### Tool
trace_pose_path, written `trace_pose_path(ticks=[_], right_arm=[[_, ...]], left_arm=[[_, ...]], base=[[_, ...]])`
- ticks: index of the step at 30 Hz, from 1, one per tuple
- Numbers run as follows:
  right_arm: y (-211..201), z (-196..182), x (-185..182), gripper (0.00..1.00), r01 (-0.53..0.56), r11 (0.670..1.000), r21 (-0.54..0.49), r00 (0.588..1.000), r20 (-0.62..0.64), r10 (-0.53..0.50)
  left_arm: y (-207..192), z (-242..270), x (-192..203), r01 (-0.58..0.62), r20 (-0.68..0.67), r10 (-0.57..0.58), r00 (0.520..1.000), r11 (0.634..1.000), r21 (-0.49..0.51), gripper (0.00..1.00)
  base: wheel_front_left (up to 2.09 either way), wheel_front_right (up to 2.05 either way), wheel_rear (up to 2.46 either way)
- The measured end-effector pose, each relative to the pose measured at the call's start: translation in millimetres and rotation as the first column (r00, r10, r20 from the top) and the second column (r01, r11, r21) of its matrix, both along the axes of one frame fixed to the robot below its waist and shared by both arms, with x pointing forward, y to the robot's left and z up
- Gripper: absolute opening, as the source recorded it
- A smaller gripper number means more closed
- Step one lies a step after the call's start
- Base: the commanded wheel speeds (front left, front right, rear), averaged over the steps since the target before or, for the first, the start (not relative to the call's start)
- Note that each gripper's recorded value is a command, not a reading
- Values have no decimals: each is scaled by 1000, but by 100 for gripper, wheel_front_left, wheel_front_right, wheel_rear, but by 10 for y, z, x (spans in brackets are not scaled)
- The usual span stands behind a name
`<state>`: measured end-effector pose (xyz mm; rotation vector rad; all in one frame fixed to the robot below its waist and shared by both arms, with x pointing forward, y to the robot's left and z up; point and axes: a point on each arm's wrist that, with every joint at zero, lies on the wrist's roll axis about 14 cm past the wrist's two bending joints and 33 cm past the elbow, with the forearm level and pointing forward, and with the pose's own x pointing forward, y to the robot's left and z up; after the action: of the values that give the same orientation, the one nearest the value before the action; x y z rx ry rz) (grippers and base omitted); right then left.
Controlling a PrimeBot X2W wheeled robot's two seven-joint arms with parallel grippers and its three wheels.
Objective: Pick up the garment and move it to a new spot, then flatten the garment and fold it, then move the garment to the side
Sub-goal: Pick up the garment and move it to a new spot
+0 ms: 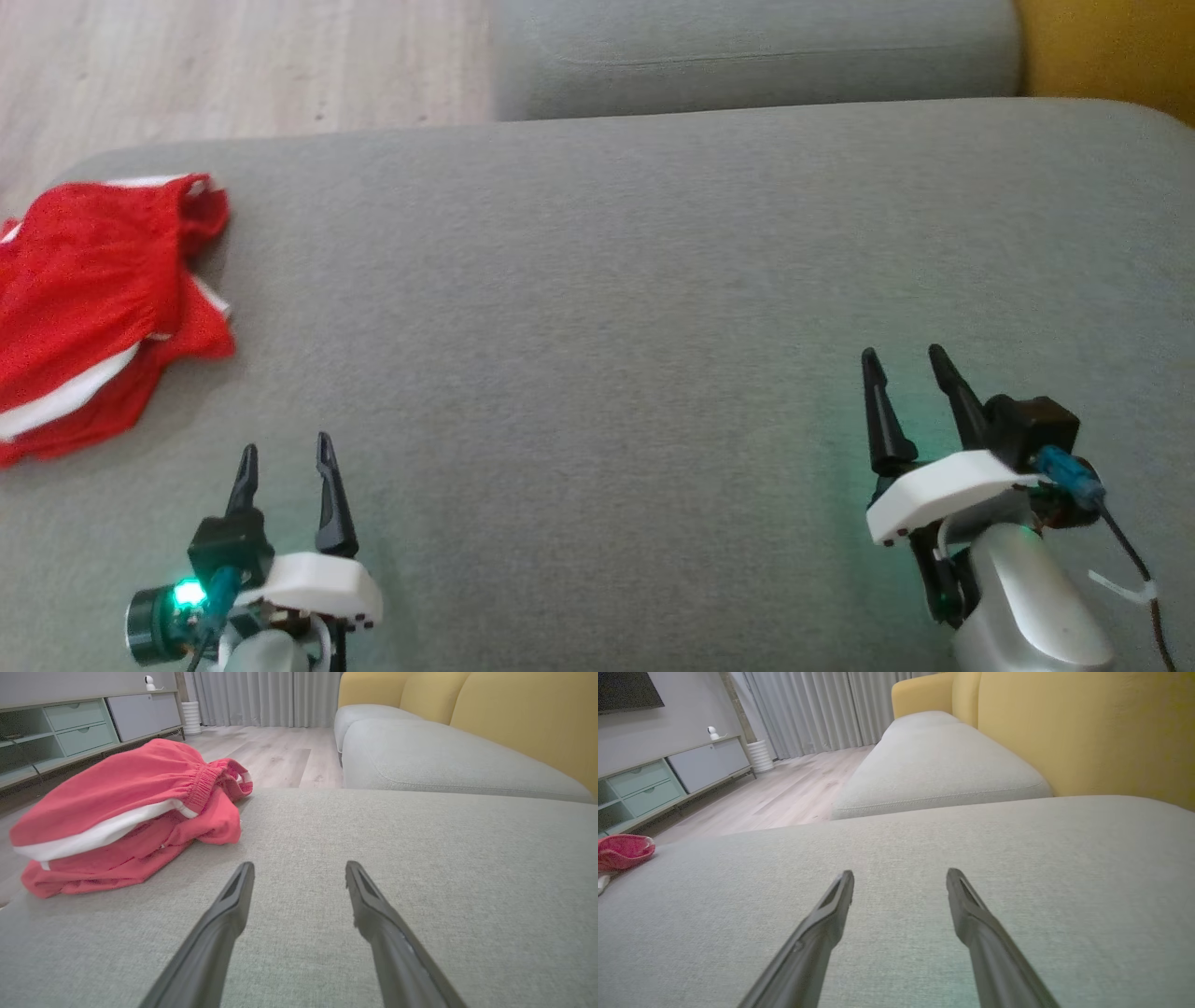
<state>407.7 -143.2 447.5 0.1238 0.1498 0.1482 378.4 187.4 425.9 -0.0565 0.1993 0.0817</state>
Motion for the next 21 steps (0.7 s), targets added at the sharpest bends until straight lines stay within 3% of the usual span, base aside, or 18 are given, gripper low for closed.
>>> trace_pose_path(ticks=[9,17,21], right_arm=[[761,-115,104,100,-211,977,18,977,-31,212],[1523,-178,57,100,-415,909,42,908,-45,416],[1743,-195,27,100,-469,882,51,880,-49,472]], left_arm=[[412,2,-274,-142,-1,143,990,989,-26,100],[824,-13,-668,-294,-10,294,956,955,-44,100],[961,-87,-890,-353,-35,352,935,935,-43,100]], base=[[0,0,0],[0,0,0],[0,0,0]])
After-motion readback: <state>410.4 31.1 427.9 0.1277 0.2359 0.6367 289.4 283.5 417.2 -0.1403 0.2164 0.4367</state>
